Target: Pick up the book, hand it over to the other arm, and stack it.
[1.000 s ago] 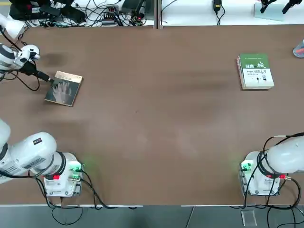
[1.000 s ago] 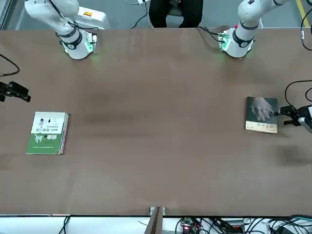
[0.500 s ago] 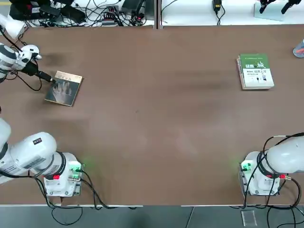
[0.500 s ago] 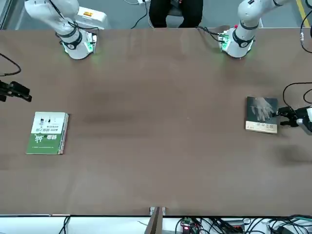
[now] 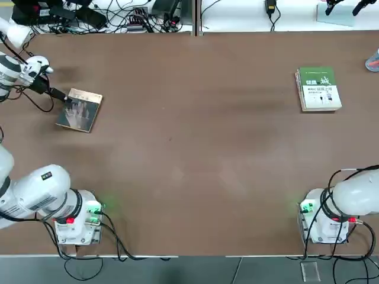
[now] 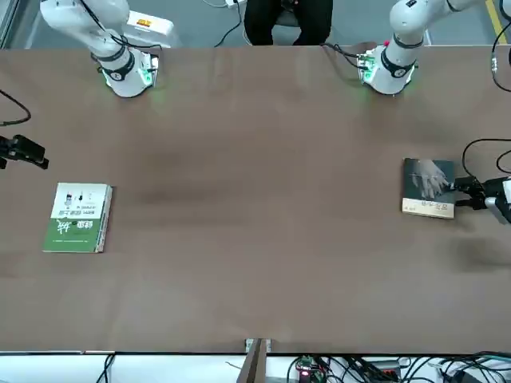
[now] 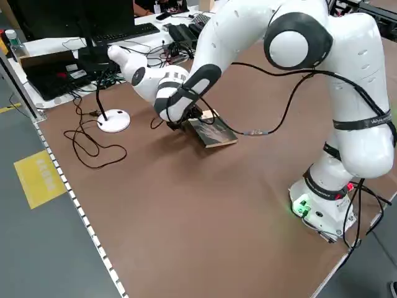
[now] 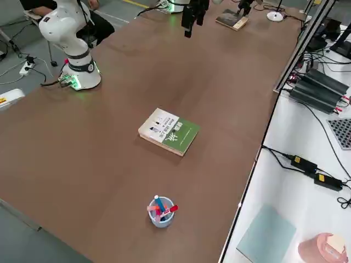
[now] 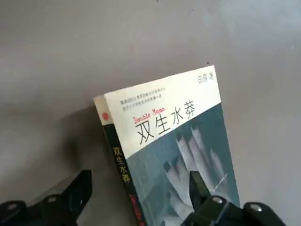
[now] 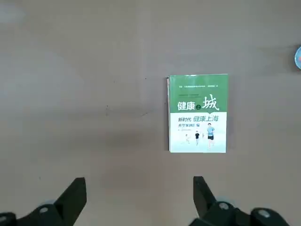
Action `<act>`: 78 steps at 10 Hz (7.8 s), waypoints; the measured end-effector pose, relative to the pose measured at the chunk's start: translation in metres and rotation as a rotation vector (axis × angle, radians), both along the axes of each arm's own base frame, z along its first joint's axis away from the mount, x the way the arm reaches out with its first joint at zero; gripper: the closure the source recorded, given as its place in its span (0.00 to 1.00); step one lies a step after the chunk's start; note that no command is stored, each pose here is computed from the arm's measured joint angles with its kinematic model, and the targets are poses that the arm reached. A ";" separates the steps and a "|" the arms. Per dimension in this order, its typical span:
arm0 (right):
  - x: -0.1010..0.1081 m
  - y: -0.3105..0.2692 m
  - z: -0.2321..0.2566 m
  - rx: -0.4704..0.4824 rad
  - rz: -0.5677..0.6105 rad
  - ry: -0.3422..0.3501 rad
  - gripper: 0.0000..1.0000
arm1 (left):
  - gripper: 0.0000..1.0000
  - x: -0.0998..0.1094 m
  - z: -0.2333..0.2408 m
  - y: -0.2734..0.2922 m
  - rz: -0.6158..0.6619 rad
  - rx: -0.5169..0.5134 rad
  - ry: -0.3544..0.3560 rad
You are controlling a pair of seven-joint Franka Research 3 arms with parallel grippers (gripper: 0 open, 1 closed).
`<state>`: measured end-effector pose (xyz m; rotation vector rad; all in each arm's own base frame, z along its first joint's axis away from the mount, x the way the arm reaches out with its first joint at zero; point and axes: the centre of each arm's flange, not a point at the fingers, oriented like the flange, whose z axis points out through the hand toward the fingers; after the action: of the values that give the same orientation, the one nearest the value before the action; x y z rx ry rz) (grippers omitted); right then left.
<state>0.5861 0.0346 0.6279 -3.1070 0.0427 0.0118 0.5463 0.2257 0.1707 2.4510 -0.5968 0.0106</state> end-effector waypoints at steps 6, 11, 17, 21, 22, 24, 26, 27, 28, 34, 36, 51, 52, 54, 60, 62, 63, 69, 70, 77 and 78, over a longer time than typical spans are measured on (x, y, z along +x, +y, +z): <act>0.000 -0.002 -0.001 0.000 0.005 0.001 0.00 | 0.12 0.001 0.000 -0.001 0.001 -0.016 0.005; 0.000 -0.002 -0.001 0.000 0.006 0.000 0.00 | 0.12 0.001 -0.004 -0.006 0.010 -0.048 0.015; 0.001 -0.002 -0.001 0.000 0.006 0.000 0.00 | 0.14 0.000 -0.015 -0.009 0.015 -0.070 0.031; 0.000 -0.002 -0.001 0.000 0.006 0.000 0.00 | 0.21 0.001 -0.015 -0.008 0.016 -0.071 0.030; 0.000 -0.002 -0.001 0.000 0.006 0.000 0.00 | 0.21 0.001 -0.015 -0.008 0.015 -0.073 0.031; 0.000 -0.002 -0.001 0.000 0.006 0.000 0.00 | 0.37 0.002 -0.014 -0.009 0.013 -0.082 0.034; 0.000 -0.002 -0.001 0.000 0.006 0.000 0.00 | 0.42 0.004 -0.014 -0.009 0.011 -0.086 0.035; 0.001 -0.002 -0.001 -0.001 0.006 -0.001 0.00 | 0.50 0.004 -0.014 -0.008 0.012 -0.087 0.034; 0.001 -0.002 -0.001 -0.002 0.005 -0.001 0.00 | 0.65 0.004 -0.015 -0.008 0.012 -0.087 0.034; 0.001 -0.005 -0.001 -0.023 0.004 -0.002 0.00 | 0.94 0.003 -0.011 -0.011 0.001 -0.131 0.059; 0.001 -0.004 -0.001 -0.039 0.008 -0.003 0.00 | 0.94 0.002 -0.011 -0.011 0.001 -0.133 0.061; 0.001 -0.001 0.001 -0.064 0.063 -0.010 0.00 | 0.96 0.073 0.115 -0.091 0.075 -0.164 0.275; 0.001 -0.001 0.001 -0.064 0.063 -0.015 0.00 | 0.96 0.078 0.130 -0.108 0.074 -0.160 0.279; 0.002 -0.002 0.002 -0.064 0.065 -0.017 0.00 | 0.96 0.083 0.156 -0.140 0.063 -0.153 0.283; 0.002 0.003 0.000 -0.062 0.075 -0.021 0.00 | 0.96 0.101 0.236 -0.274 0.190 -0.139 0.441; 0.002 0.007 -0.002 -0.062 0.081 -0.017 0.00 | 0.96 0.103 0.265 -0.325 0.238 -0.131 0.460; 0.002 0.009 -0.004 -0.062 0.084 -0.013 0.00 | 0.96 0.103 0.277 -0.350 0.260 -0.126 0.468; 0.002 0.012 -0.010 -0.062 0.089 -0.003 0.00 | 0.96 0.092 0.311 -0.462 0.340 -0.101 0.492; 0.002 0.012 -0.010 -0.062 0.090 -0.003 0.00 | 0.96 0.089 0.318 -0.478 0.354 -0.102 0.495; 0.002 0.017 -0.011 -0.062 0.098 -0.002 0.00 | 0.96 0.049 0.347 -0.608 0.423 -0.146 0.483; 0.002 0.017 -0.011 -0.062 0.098 -0.002 0.00 | 0.96 0.041 0.349 -0.624 0.422 -0.154 0.476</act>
<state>0.5877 0.0512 0.6171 -3.1675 -0.1118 0.0107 0.5877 -0.3985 0.5196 2.2682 0.1256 -0.3335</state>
